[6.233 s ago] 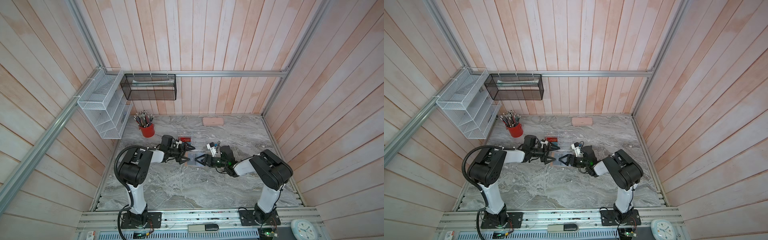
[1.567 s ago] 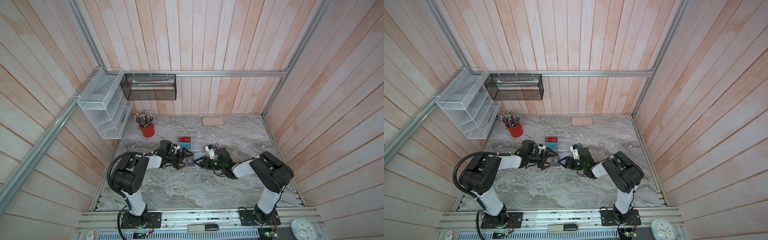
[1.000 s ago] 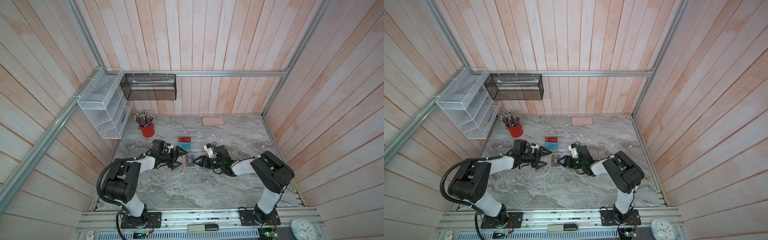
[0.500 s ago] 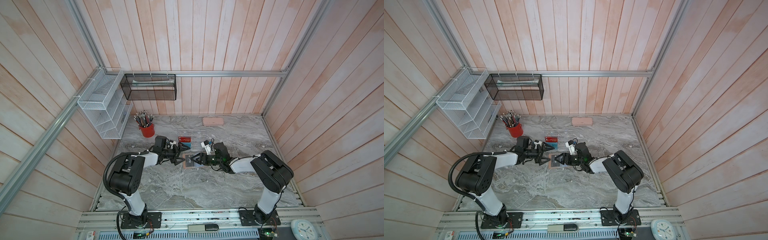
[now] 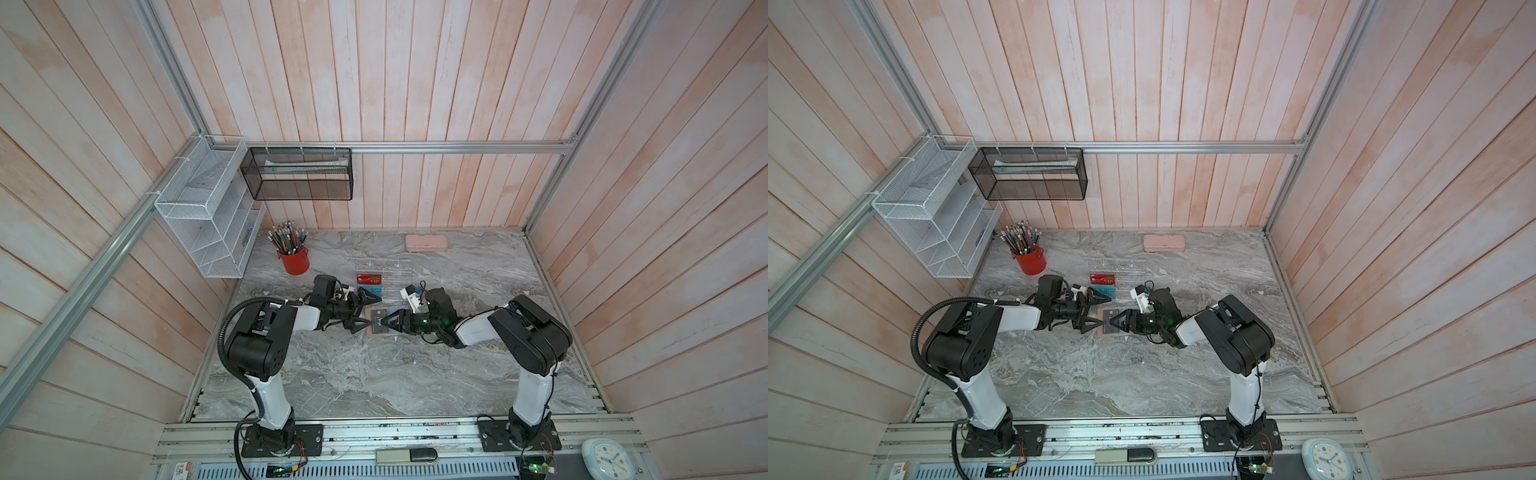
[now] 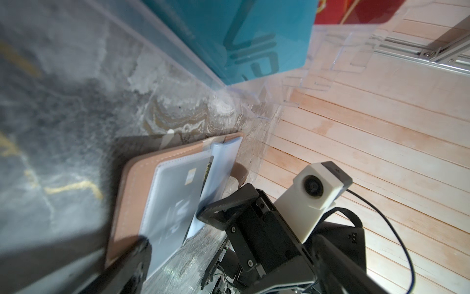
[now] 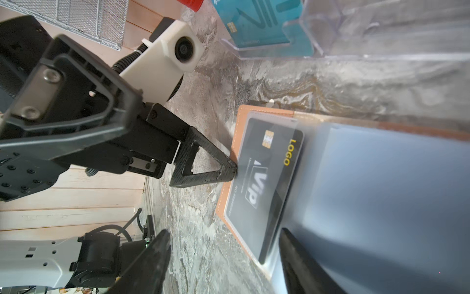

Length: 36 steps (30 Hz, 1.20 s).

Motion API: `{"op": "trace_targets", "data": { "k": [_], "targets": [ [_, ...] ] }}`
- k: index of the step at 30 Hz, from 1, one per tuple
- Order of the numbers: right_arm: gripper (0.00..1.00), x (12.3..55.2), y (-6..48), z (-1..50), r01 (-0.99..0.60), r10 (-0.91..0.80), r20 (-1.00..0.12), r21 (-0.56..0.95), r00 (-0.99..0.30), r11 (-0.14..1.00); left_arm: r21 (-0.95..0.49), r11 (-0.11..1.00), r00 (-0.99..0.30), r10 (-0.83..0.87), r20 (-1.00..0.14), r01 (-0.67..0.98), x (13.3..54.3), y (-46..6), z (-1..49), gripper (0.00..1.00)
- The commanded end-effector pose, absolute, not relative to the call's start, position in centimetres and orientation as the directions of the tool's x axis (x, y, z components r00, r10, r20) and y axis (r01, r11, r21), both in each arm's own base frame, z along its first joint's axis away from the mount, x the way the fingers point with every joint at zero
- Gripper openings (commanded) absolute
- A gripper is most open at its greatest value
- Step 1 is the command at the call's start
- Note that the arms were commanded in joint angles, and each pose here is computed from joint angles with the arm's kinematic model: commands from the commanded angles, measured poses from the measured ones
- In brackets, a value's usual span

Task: Take the credit cards out of the card holder
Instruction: Take out the credit card from the card slot.

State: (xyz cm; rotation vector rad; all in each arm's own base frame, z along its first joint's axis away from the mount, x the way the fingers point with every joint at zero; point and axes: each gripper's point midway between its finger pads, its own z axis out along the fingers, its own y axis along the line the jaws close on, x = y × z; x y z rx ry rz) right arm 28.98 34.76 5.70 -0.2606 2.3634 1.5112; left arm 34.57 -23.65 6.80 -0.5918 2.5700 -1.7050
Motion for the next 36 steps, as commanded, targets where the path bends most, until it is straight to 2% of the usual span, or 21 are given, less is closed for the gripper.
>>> {"op": "trace_targets", "data": {
  "k": [1, 11, 23, 36],
  "targets": [
    [0.68, 29.6, 35.2, 5.8, -0.337, 0.016, -0.376, 0.847, -0.926, 0.411, -0.885, 0.354, -0.931, -0.312, 0.192, -0.301, 34.8, -23.7, 5.8, 1.00],
    [0.69, 30.1, 35.1, 4.5, -0.309, 0.013, -0.351, 0.840, -0.936, 0.446, -0.877, 0.358, -0.925, -0.319, 0.208, -0.321, 34.4, -23.5, 4.9, 1.00],
    [0.69, 30.4, 34.0, 3.2, -0.258, 0.044, -0.335, 0.796, -0.941, 0.547, -0.869, 0.361, -0.921, -0.320, 0.224, -0.337, 34.0, -23.3, 4.1, 1.00],
    [0.67, 29.1, 36.0, 4.8, -0.300, 0.026, -0.340, 0.860, -0.940, 0.412, -0.868, 0.361, -0.920, -0.320, 0.227, -0.340, 33.8, -23.3, 3.9, 1.00]
  ]
}}
